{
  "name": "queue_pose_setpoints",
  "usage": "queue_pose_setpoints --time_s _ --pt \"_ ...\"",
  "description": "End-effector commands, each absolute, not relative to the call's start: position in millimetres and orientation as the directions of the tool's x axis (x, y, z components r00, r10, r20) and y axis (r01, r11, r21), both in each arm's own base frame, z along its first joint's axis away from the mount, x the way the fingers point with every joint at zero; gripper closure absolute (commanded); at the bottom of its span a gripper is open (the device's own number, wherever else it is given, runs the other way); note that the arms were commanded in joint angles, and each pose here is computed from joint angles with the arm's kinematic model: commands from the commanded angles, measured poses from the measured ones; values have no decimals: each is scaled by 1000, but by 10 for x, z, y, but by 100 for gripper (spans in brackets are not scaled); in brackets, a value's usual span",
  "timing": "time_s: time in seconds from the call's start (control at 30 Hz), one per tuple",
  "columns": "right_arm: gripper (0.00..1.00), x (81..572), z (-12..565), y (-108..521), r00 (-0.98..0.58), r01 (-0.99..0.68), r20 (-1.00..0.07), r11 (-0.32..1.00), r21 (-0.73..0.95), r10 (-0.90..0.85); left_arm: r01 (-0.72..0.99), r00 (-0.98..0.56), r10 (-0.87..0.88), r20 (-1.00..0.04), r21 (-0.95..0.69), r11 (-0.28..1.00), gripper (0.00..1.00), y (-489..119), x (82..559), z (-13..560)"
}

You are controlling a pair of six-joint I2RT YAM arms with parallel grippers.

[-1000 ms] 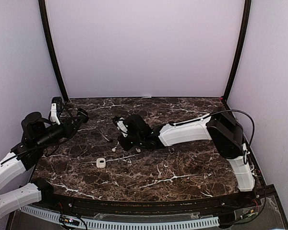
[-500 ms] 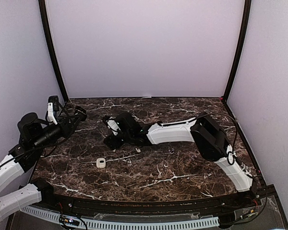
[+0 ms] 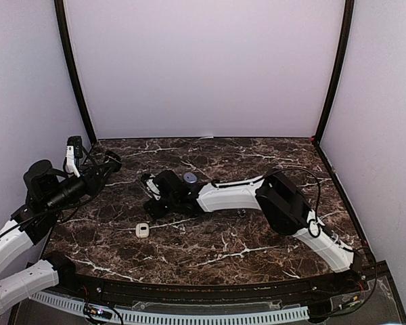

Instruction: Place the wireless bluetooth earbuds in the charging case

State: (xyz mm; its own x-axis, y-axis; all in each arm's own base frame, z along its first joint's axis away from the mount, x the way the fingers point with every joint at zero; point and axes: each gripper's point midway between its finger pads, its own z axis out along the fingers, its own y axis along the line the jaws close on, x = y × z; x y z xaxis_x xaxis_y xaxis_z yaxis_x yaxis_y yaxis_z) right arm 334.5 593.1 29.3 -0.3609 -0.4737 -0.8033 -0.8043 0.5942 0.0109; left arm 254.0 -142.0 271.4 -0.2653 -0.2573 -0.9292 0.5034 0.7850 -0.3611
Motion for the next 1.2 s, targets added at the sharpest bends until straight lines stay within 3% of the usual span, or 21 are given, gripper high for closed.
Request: queue_pose_setpoints --time_s 0.0,0.37,0.93,1.17 --pt "16 3333 312 5960 -363 -827 -796 561 37 -483 499 -234 -250 -939 -337 798 100 -1387 2561 2762" --pt "26 3319 198 5886 -381 -863 -758 497 87 -529 496 -226 -252 -941 -334 801 100 -1368 2542 2762" --pt "67 3324 235 5896 -340 -884 -751 464 50 -566 507 -209 -259 -943 -331 796 100 -1358 2492 2804" --pt "68 3358 242 5906 -331 -882 -758 470 36 -562 507 -204 -258 -944 -328 797 100 -1356 2495 2824"
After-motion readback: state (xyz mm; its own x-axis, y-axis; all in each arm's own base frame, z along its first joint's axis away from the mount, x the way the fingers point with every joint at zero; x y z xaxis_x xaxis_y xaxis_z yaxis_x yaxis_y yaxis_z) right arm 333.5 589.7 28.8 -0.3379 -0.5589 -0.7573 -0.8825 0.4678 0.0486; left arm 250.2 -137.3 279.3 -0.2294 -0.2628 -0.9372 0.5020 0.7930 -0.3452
